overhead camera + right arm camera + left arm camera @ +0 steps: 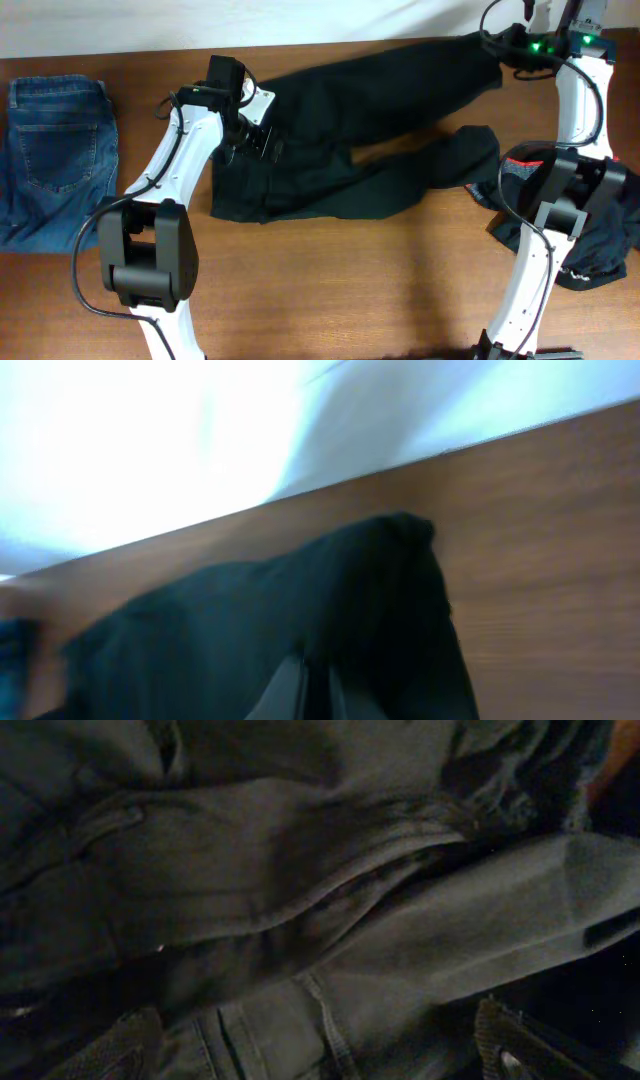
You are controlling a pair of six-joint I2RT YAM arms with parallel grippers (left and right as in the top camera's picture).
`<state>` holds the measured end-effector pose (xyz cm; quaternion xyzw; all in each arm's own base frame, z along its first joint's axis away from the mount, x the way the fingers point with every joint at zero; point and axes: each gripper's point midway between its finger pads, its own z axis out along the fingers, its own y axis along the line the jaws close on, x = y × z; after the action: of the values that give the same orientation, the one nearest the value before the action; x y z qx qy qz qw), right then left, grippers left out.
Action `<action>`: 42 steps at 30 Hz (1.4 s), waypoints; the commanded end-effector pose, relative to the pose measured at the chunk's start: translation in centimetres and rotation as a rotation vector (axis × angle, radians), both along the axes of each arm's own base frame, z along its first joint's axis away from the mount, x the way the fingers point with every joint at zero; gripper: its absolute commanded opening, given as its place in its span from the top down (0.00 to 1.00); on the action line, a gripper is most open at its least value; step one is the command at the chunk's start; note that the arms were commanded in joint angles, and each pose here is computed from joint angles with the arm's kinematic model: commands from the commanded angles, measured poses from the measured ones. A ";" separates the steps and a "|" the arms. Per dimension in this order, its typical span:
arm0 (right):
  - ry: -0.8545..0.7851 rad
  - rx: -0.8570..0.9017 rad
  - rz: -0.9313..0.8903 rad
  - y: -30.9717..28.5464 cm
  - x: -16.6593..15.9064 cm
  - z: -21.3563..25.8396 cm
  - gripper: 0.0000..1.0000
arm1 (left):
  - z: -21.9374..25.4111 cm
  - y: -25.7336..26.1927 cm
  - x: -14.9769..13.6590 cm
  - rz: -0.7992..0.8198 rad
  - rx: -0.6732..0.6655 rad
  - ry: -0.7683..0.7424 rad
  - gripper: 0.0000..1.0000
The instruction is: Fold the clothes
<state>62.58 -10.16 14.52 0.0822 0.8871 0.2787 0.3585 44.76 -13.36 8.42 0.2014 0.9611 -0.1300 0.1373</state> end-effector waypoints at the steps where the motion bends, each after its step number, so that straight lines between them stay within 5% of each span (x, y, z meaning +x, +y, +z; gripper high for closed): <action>1: -0.043 -0.212 -0.097 -3.4 1.2 0.5 0.01 | 0.2 -0.1 0.2 0.008 -0.008 -0.002 0.01; 13: 0.015 -0.090 -0.114 -2.8 -2.6 6.3 0.01 | 1.1 1.4 0.2 0.035 0.047 0.011 0.01; 29: 0.282 -0.267 -0.048 2.8 -13.7 12.2 0.01 | 13.7 1.6 0.9 0.072 0.015 -0.099 0.01; 42: 0.061 -0.459 -0.111 6.4 -22.0 24.9 0.01 | 19.5 2.7 -4.6 0.159 0.014 -0.023 0.01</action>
<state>44.10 -4.57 36.10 0.0643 0.9361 0.1028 0.3302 40.54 -11.03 25.90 0.1526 0.9733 -0.1103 0.1317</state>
